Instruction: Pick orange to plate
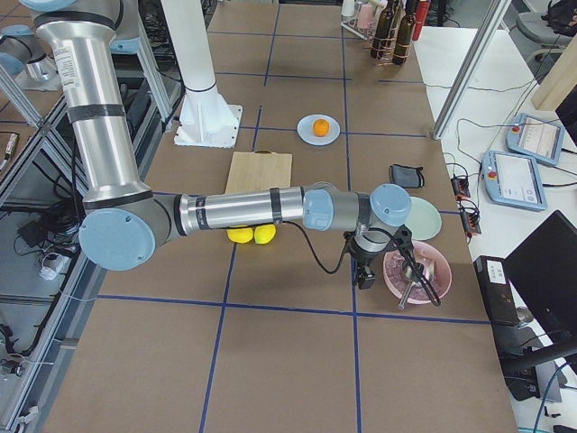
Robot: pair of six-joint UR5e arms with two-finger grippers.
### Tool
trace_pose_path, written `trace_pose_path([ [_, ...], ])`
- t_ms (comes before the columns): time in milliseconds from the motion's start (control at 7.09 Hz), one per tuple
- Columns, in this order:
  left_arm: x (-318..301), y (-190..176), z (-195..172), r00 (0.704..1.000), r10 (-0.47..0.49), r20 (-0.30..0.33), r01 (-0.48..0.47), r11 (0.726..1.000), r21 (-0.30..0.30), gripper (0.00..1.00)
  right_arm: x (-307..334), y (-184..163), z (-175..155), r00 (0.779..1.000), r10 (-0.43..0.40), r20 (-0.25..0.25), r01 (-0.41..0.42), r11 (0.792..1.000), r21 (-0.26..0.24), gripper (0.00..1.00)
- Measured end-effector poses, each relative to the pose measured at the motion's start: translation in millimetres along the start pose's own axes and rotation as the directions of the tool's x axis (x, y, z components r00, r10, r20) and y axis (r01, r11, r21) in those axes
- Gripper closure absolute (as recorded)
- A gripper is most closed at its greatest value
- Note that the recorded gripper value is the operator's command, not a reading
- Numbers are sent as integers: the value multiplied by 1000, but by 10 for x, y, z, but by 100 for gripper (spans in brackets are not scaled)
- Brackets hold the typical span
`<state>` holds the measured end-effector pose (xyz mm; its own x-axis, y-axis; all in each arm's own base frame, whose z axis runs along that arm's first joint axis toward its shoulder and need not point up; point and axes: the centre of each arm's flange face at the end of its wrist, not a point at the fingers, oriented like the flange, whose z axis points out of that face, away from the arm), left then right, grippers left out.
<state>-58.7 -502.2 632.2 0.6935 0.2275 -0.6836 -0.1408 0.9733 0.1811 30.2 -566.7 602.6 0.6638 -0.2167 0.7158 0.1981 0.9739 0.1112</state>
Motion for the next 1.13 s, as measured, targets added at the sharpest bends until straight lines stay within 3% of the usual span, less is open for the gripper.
trace_pose_path([
  [282,-18,80,36,999,-42,-8,42,999,-6,0,194,189,80,998,55,-9,-55,998,-13,0],
  [706,-3,104,20,997,-72,-8,72,997,1,0,592,538,63,973,231,-11,-231,973,5,0],
  [1129,7,100,10,997,-73,-8,73,997,3,0,827,841,70,965,263,-11,-260,960,99,0],
])
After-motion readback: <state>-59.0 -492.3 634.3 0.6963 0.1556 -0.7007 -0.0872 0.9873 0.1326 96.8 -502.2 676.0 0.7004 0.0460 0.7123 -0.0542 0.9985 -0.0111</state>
